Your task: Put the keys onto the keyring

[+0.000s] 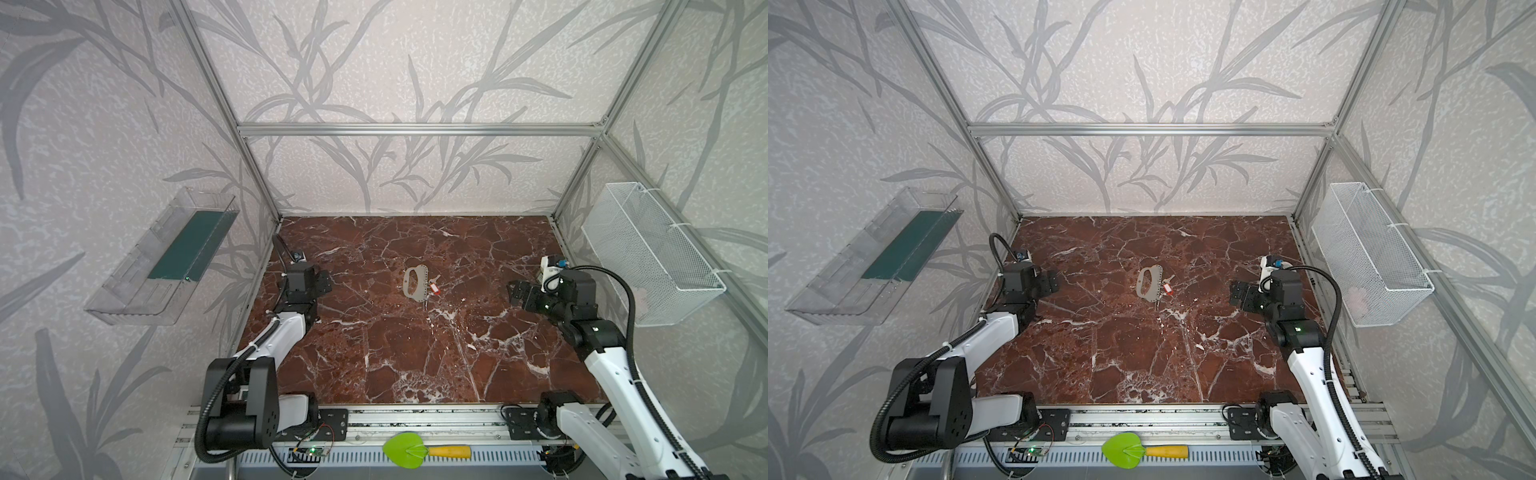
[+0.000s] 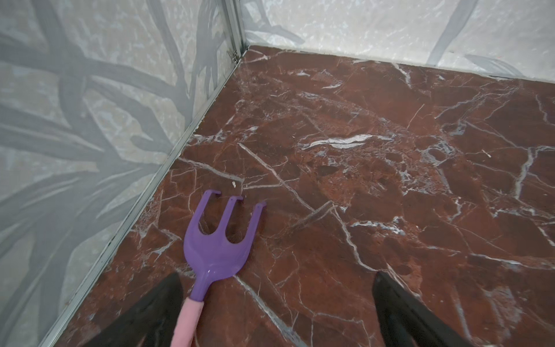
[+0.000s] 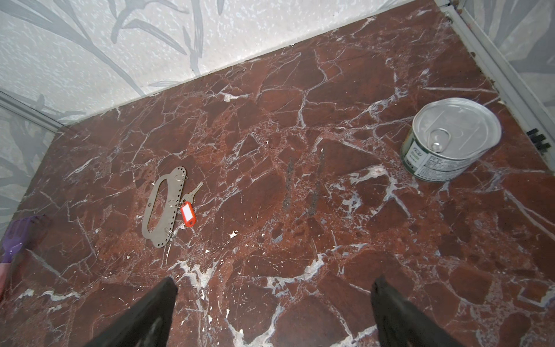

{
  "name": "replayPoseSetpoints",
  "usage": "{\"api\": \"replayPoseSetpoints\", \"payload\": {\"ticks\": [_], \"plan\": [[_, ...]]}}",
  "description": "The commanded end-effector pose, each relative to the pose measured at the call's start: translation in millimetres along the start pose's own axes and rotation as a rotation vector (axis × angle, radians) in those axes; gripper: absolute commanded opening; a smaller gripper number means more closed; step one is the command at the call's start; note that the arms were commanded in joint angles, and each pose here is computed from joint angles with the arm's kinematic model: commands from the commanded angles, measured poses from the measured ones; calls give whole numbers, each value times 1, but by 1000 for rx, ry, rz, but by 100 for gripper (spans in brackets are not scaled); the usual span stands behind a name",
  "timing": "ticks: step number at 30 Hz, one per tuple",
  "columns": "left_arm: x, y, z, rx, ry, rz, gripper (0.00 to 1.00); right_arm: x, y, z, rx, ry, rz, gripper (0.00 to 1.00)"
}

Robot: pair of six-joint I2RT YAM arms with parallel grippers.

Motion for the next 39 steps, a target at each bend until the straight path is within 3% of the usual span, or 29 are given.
{"api": "replayPoseSetpoints", "payload": {"ticks": [1, 4, 11, 14, 18, 28, 33, 35, 39], "plan": [[-16, 1, -7, 126, 19, -227, 99, -1, 5, -9, 70, 36, -30, 99], [-8, -2, -5, 149, 28, -164, 99, 2, 4, -9, 59, 53, -75, 99], [28, -17, -10, 258, 12, -280, 99, 8, 2, -10, 42, 72, -212, 99], [28, -17, -6, 206, 21, -190, 99, 9, 0, -13, 66, 93, -238, 99], [26, -25, -4, 172, 38, -210, 99, 7, -8, -19, 107, 118, -255, 99], [25, -26, -4, 167, 25, -215, 99, 15, -49, -30, 156, 222, -308, 99], [24, -27, -6, 172, 18, -214, 99, 29, -66, -34, 158, 301, -442, 99], [25, -26, -5, 172, 19, -211, 99, 32, -73, -43, 210, 248, -500, 99], [24, -26, -6, 174, 18, -213, 99, 41, -110, -33, 90, 342, -455, 99]]}}
Point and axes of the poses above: each gripper's point midway between its finger pads, its own y axis back along the fingers, its own z axis along the line the jaws close on, x = y × z, the point moved 6 cm from there along y, back along the fingers, and after that the axes turned 7 degrees about y, right-handed, at the moved point
